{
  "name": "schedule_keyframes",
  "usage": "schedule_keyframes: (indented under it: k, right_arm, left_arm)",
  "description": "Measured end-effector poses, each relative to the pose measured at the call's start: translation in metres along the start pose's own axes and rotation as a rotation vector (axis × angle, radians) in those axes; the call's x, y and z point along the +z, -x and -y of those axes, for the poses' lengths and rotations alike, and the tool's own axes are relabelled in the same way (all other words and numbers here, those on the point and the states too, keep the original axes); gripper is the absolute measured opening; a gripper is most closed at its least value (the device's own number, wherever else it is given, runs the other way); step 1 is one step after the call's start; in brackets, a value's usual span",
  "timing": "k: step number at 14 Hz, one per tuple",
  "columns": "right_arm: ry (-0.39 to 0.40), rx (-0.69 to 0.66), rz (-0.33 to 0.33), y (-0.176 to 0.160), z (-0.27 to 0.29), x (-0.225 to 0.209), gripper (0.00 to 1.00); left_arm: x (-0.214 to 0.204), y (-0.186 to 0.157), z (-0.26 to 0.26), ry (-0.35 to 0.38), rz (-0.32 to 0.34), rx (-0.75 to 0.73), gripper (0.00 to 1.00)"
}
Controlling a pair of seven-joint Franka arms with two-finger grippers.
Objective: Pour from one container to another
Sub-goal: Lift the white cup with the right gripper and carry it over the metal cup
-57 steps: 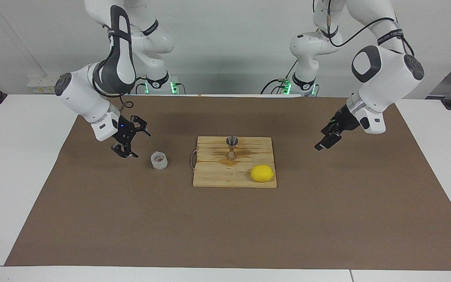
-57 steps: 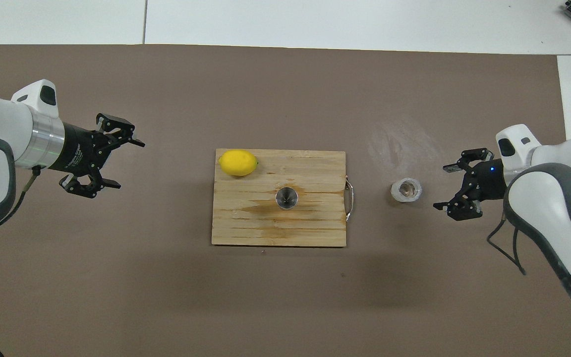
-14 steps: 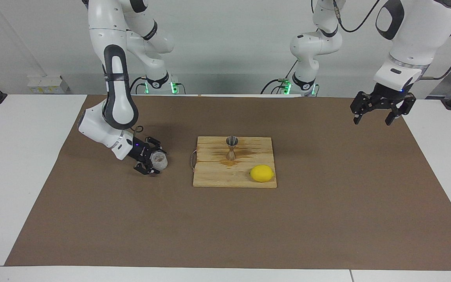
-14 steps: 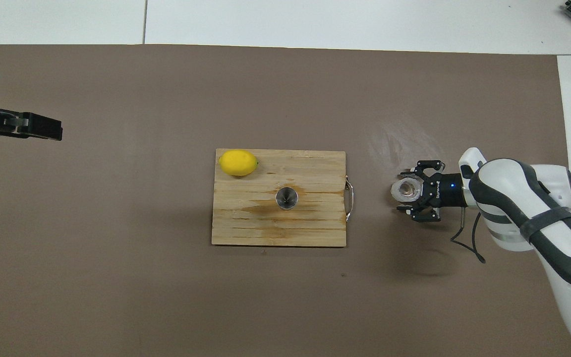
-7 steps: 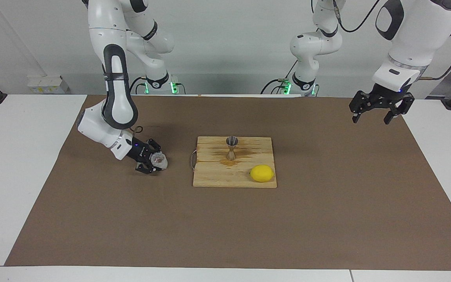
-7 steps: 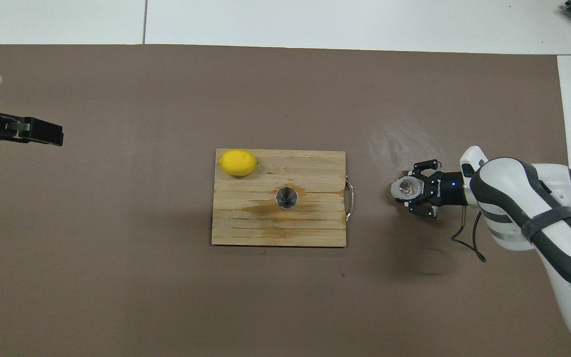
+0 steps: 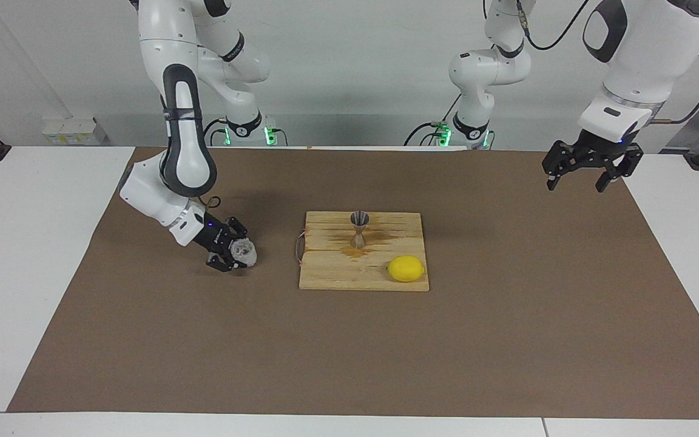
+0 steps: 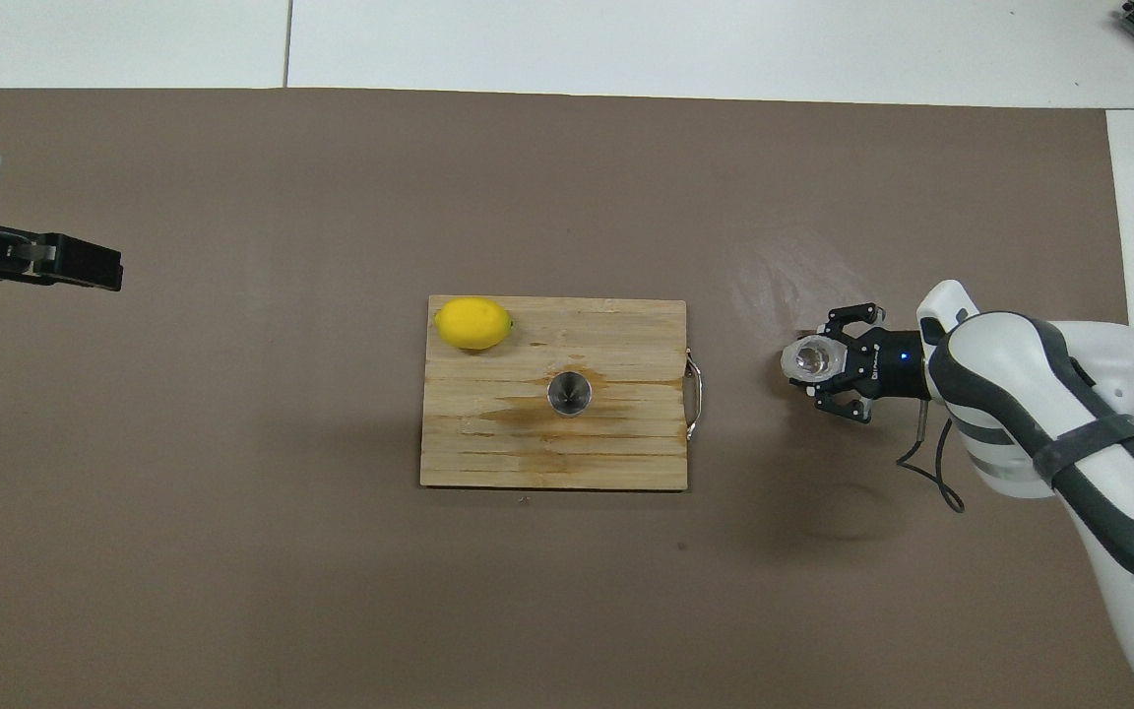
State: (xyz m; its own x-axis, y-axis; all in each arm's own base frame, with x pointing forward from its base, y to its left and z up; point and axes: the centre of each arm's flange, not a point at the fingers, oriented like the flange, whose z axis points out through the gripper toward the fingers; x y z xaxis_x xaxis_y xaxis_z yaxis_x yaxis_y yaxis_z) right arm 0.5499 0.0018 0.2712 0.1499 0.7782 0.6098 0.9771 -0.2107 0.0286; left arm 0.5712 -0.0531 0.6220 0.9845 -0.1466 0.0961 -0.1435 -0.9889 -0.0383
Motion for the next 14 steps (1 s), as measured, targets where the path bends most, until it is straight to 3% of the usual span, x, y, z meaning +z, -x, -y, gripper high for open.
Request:
schedule_keyframes:
  k: [9, 14]
  right_arm:
    - [0.024, 0.061, -0.006, -0.105, 0.006, 0.018, 0.54]
    - [0.017, -0.006, 0.009, -0.160, 0.012, 0.027, 0.54]
  left_arm:
    - [0.000, 0.000, 0.001, 0.000, 0.000, -0.002, 1.00]
    - [0.001, 0.000, 0.000, 0.000, 0.001, 0.000, 1.00]
